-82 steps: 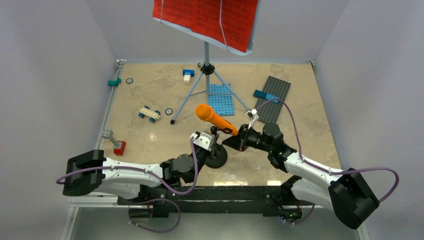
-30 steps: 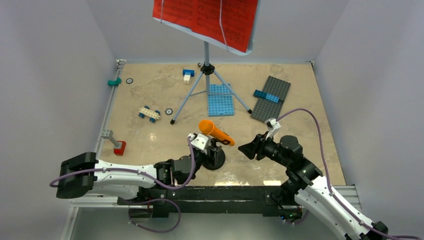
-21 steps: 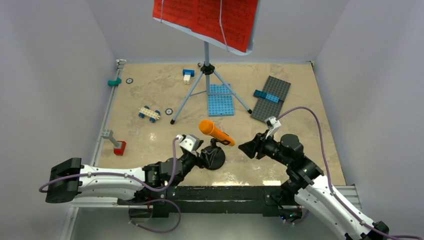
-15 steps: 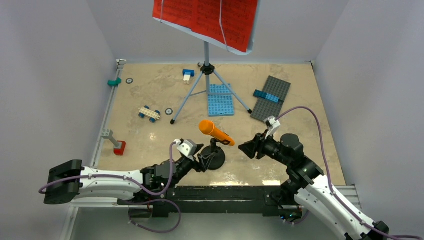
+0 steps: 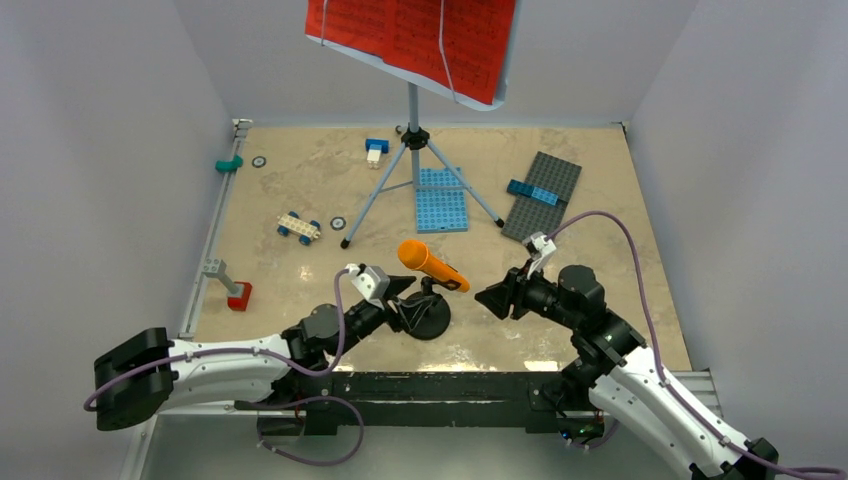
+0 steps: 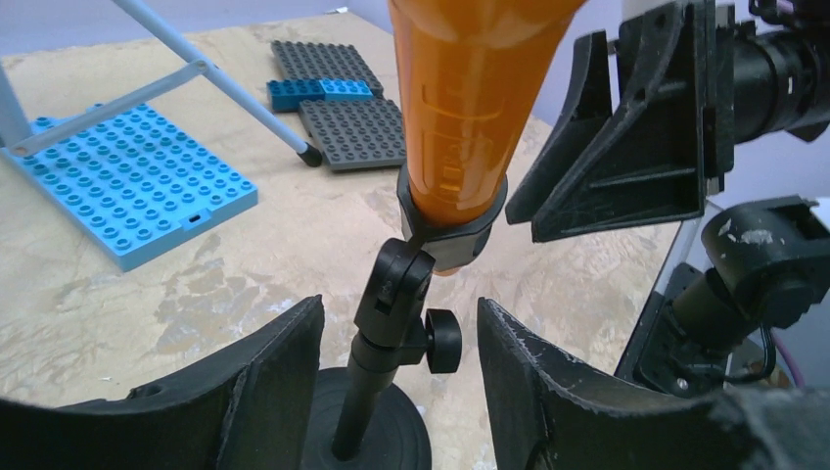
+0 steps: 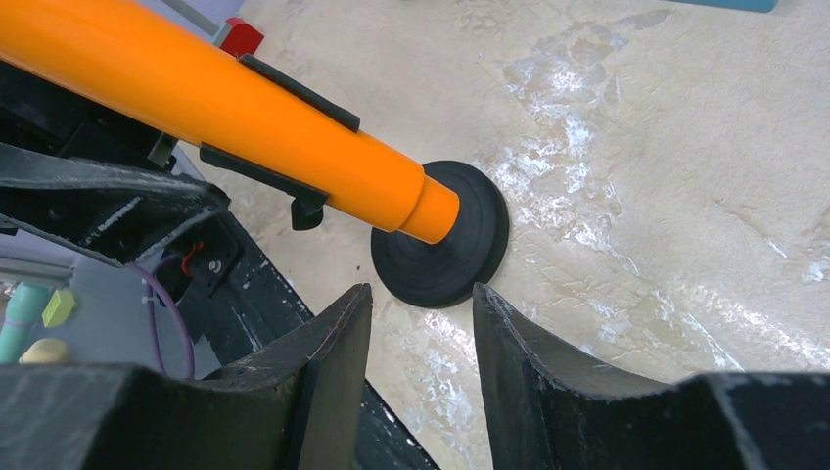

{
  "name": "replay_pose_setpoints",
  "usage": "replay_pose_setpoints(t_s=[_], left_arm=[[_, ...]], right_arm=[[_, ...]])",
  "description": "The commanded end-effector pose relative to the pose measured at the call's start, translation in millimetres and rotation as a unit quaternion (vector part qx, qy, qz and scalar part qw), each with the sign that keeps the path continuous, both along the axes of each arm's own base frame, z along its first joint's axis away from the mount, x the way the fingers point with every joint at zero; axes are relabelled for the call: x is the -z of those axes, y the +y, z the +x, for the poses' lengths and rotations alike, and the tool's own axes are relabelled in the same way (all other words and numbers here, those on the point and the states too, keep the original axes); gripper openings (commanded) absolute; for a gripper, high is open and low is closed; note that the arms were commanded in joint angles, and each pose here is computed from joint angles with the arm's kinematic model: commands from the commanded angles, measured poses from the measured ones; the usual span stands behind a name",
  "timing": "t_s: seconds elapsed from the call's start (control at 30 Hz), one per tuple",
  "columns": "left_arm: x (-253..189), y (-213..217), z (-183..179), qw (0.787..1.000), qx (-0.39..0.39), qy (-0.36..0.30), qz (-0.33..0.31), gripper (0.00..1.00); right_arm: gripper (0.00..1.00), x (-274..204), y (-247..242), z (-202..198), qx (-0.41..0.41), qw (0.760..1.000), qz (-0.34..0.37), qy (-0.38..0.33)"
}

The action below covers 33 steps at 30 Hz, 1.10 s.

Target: Pack up the instrument practice props

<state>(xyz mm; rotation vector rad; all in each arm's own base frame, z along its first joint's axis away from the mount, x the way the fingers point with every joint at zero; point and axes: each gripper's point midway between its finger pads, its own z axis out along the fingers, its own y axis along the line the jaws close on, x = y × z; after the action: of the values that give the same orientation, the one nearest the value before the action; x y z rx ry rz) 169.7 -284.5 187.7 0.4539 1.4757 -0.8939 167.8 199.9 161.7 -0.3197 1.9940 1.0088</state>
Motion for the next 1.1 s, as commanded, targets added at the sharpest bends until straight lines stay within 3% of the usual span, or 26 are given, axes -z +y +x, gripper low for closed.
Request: replay_pose_setpoints(t_s=[0.0, 0.27, 0.43, 0.87, 1.07], left_arm=[[-26, -15, -3, 0.999, 0.038, -0.022, -0.031, 0.62], [-26, -23, 9, 0.998, 0.040, -0.023, -0.030, 0.61], [-28, -27, 11, 0.998, 0.048, -0.025, -0.032, 0.54], [3, -24, 5, 0.998, 0.058, 0.002, 0.001, 0.02], [24, -23, 9, 0.998, 0.044, 0.023, 0.038, 0.00]], right_arm=[[0.46, -26, 4, 4, -0.010, 0.999, 0.012, -0.034], [0.46, -28, 3, 4, -0.013, 0.999, 0.004, -0.039], [0.46, -25, 2, 7, -0.009, 0.999, -0.004, -0.040], [0.49, -40, 4, 13, -0.010, 0.998, -0.012, -0.065], [0.59, -67, -1, 25, 0.037, 0.988, -0.054, -0.143]])
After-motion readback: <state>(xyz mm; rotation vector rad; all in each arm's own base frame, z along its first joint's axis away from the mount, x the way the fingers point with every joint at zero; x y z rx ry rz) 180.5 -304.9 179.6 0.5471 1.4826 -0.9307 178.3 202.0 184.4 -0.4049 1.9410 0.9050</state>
